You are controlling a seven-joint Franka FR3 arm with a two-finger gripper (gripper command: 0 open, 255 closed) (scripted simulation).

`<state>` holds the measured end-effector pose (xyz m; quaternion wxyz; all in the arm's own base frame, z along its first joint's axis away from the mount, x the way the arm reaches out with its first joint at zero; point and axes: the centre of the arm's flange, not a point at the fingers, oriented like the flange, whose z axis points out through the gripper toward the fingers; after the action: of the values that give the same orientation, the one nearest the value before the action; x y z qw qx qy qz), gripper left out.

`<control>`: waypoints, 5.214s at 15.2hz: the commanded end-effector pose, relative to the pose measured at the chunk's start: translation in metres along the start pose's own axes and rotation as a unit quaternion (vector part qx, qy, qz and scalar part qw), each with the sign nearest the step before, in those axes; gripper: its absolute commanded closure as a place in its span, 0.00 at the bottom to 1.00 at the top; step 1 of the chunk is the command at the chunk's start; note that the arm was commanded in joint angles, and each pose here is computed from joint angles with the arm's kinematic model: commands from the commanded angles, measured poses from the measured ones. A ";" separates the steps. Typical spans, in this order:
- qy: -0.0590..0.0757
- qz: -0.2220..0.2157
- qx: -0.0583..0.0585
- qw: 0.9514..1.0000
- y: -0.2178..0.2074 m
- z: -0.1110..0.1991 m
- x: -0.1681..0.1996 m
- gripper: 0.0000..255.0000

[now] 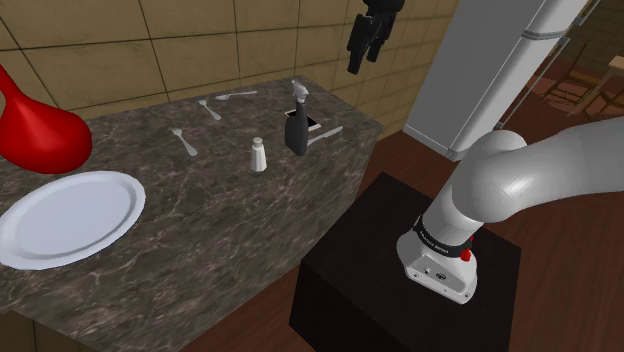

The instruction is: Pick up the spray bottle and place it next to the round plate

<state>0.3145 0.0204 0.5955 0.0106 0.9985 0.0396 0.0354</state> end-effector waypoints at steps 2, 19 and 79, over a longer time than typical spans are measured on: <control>-0.001 0.006 0.000 1.000 0.002 0.007 0.011 0.00; -0.018 0.101 0.001 0.995 0.058 0.134 0.180 0.00; -0.018 0.101 0.001 0.995 0.062 -0.016 0.191 1.00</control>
<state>0.5097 -0.0252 0.6198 0.0063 0.9979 -0.0611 0.0181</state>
